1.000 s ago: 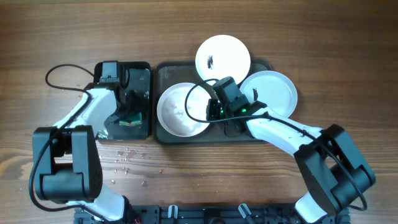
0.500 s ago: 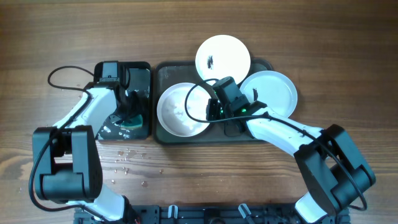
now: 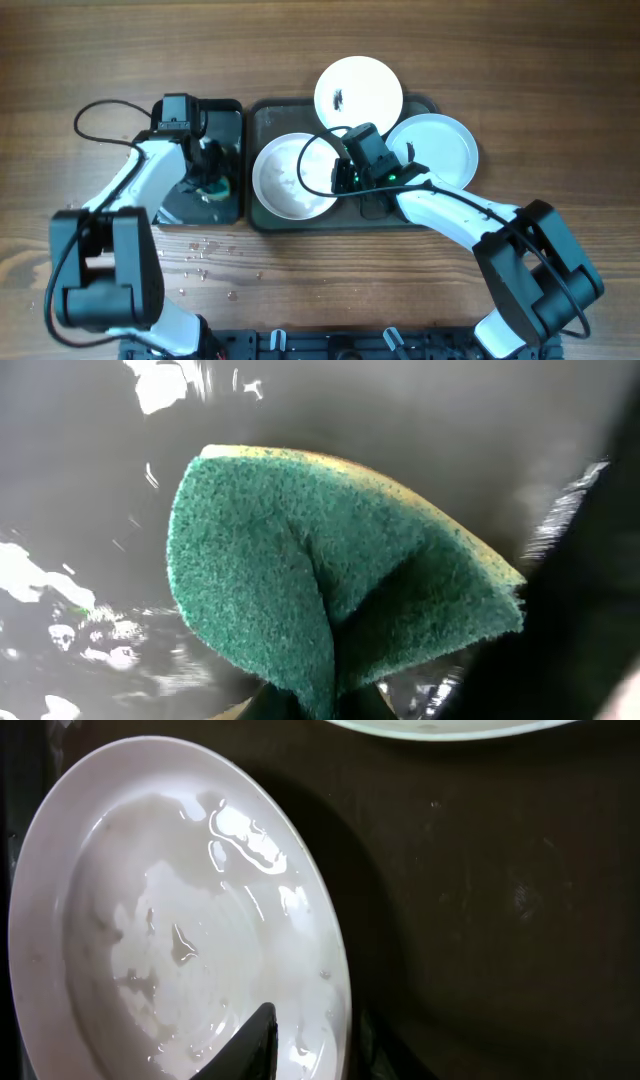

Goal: Clean dirty plates on tray and stack at the side
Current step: 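Lift the left gripper from the small tray toward the plates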

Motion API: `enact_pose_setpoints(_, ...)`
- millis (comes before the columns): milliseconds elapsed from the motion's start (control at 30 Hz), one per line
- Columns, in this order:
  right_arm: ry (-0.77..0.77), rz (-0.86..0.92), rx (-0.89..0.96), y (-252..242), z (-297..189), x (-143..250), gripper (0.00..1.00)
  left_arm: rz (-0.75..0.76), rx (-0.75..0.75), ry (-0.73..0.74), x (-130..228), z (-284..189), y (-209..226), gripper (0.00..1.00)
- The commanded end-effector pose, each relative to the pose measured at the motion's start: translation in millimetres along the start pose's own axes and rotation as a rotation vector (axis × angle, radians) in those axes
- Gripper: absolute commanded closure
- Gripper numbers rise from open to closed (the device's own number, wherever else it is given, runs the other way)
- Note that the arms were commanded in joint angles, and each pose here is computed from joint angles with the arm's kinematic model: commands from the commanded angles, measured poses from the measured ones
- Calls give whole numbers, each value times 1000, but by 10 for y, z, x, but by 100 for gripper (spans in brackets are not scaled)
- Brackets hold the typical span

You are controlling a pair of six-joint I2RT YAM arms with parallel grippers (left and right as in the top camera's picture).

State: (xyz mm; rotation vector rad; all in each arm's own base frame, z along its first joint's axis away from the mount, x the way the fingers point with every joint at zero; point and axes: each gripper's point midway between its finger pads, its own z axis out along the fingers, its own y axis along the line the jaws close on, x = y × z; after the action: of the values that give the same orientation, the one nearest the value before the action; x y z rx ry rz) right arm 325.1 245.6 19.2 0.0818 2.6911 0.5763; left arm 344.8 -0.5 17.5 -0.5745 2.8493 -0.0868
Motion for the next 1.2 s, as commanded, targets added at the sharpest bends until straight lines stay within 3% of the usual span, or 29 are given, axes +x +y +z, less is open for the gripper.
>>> enact_pose_setpoints(0,21,-1,3,-23,50,73,73,111,66,-178,-378,-468,-158,96)
enact_pose_setpoints(233,21,-1,3,-22,50,71,75,165,72,-253,-474,-680,-180,96)
enact_pose_setpoints(567,22,-1,-2,-14,50,73,78,191,56,-208,-445,-794,-171,96)
enact_pose_setpoints(633,21,-2,-7,-3,50,69,85,191,54,-201,-462,-872,-181,96)
enact_pose_setpoints(667,20,-2,-8,0,50,65,95,193,58,-198,-471,-913,-199,96)
enact_pose_setpoints(700,20,-2,-8,0,50,65,96,197,59,-198,-478,-948,-220,96)
enact_pose_setpoints(933,18,-2,-10,5,50,60,96,275,186,-141,-245,-971,-696,96)
enact_pose_setpoints(1167,18,-3,-9,4,50,60,96,319,202,-34,149,-721,-1148,96)
